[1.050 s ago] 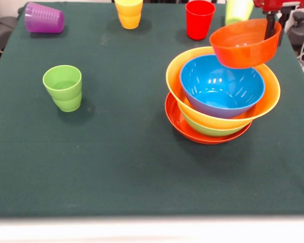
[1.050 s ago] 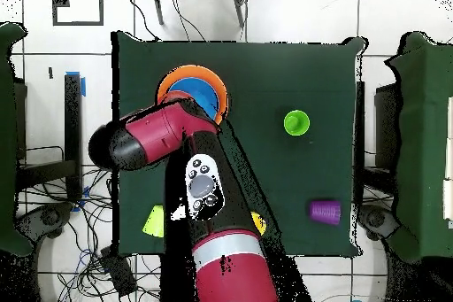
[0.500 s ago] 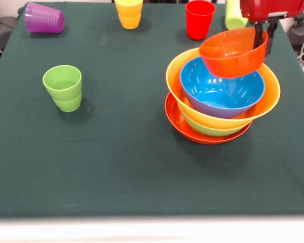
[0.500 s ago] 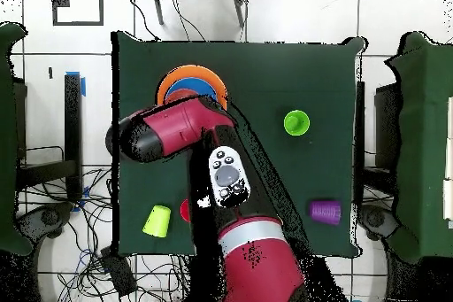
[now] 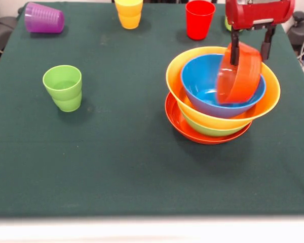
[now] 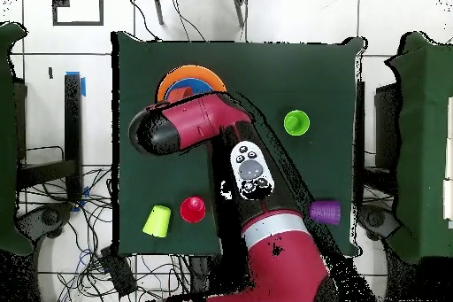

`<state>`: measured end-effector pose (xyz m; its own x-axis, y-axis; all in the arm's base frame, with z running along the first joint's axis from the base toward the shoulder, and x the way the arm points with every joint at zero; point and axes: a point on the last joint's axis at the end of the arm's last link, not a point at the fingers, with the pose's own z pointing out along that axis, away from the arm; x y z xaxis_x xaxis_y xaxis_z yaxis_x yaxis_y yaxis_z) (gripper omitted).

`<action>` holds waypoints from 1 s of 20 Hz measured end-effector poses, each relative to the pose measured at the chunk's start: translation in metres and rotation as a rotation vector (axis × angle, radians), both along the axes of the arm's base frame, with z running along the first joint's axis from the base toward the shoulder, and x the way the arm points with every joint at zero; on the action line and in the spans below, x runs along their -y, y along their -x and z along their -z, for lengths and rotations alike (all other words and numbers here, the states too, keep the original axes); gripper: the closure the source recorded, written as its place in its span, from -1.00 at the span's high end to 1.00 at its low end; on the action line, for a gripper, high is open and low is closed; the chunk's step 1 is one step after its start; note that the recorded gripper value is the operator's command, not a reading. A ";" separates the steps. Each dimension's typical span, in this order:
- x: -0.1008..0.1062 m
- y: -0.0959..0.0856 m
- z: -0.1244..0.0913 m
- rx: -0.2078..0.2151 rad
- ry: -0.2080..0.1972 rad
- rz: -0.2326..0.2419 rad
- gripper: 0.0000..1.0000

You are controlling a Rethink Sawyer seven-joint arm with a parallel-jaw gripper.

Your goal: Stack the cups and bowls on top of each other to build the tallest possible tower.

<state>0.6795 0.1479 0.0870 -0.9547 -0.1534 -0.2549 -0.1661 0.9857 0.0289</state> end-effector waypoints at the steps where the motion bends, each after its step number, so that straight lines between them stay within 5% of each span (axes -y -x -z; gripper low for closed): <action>1: 0.001 0.000 0.000 -0.003 -0.001 0.001 1.00; 20: -0.016 0.000 0.002 -0.011 -0.016 -0.018 1.00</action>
<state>0.6797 0.1640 0.0847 -0.9545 -0.1670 -0.2470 -0.1837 0.9819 0.0462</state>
